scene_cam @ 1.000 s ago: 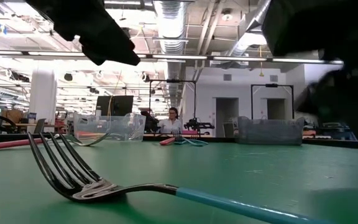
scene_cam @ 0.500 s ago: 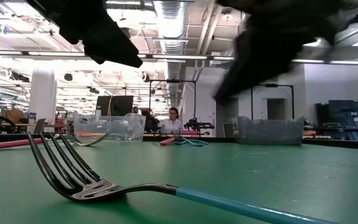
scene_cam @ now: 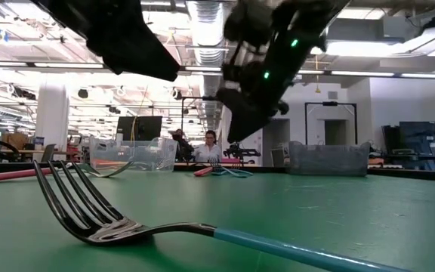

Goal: Sort silverware by color (type)
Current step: Put the blue fork into the black bin

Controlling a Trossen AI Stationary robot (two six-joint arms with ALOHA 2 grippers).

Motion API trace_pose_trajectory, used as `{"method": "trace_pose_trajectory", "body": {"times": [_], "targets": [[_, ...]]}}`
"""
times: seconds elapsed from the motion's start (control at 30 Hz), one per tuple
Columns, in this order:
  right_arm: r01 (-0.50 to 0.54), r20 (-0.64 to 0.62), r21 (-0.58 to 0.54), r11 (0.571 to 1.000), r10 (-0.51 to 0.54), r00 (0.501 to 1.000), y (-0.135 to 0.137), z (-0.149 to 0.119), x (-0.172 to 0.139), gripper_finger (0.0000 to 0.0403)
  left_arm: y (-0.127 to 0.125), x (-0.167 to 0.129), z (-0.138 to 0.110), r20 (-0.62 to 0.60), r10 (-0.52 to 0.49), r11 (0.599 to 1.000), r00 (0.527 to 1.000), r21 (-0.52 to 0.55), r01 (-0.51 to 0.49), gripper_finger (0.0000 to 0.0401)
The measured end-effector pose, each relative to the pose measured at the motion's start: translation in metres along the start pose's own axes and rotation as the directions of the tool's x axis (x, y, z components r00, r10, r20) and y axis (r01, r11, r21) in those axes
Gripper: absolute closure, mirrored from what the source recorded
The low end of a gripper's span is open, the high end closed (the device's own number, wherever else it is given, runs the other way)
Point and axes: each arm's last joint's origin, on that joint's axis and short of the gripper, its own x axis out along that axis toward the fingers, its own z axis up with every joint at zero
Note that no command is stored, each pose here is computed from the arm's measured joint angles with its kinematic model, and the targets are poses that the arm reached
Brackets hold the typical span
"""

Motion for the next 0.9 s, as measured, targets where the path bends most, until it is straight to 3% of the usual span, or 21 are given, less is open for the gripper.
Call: {"method": "trace_pose_trajectory", "body": {"times": [0.13, 0.23, 0.37, 0.47, 0.57, 0.63, 0.9], "targets": [[-0.045, -0.058, 0.124, 0.991, 0.053, 0.997, -0.043, 0.014, 0.024, 0.0272, 0.002, 0.000, 0.001, 0.030, 0.077, 0.997, 0.997, -0.032, -0.076, 0.0238], [-0.112, -0.088, 0.170, 0.979, 0.128, 0.988, -0.063, 0.018, 0.036, 0.0283, 0.002, 0.000, 0.001, 0.030, 0.079, 0.996, 0.996, -0.031, -0.078, 0.0238], [-0.120, -0.108, 0.171, 0.978, 0.140, 0.984, -0.071, 0.015, 0.050, 0.0289, 0.002, 0.000, 0.001, 0.031, 0.082, 0.996, 0.996, -0.033, -0.081, 0.0238], [-0.133, -0.054, 0.156, 0.979, 0.143, 0.988, -0.068, 0.019, 0.060, 0.0289, 0.003, 0.000, 0.001, 0.036, 0.100, 0.994, 0.994, -0.043, -0.099, 0.0238], [-0.106, -0.099, 0.143, 0.984, 0.121, 0.988, -0.068, 0.008, 0.070, 0.0289, 0.003, 0.000, 0.000, 0.031, 0.102, 0.993, 0.994, -0.067, -0.099, 0.0238], [-0.123, -0.055, 0.158, 0.980, 0.133, 0.990, -0.067, 0.012, 0.076, 0.0289, 0.004, 0.000, -0.001, 0.021, 0.107, 0.992, 0.994, -0.065, -0.106, 0.0238], [-0.080, -0.129, 0.174, 0.982, 0.104, 0.986, -0.079, 0.006, 0.096, 0.0290, 0.008, 0.001, -0.003, -0.004, 0.131, 0.990, 0.991, -0.054, -0.131, 0.0238]]}}
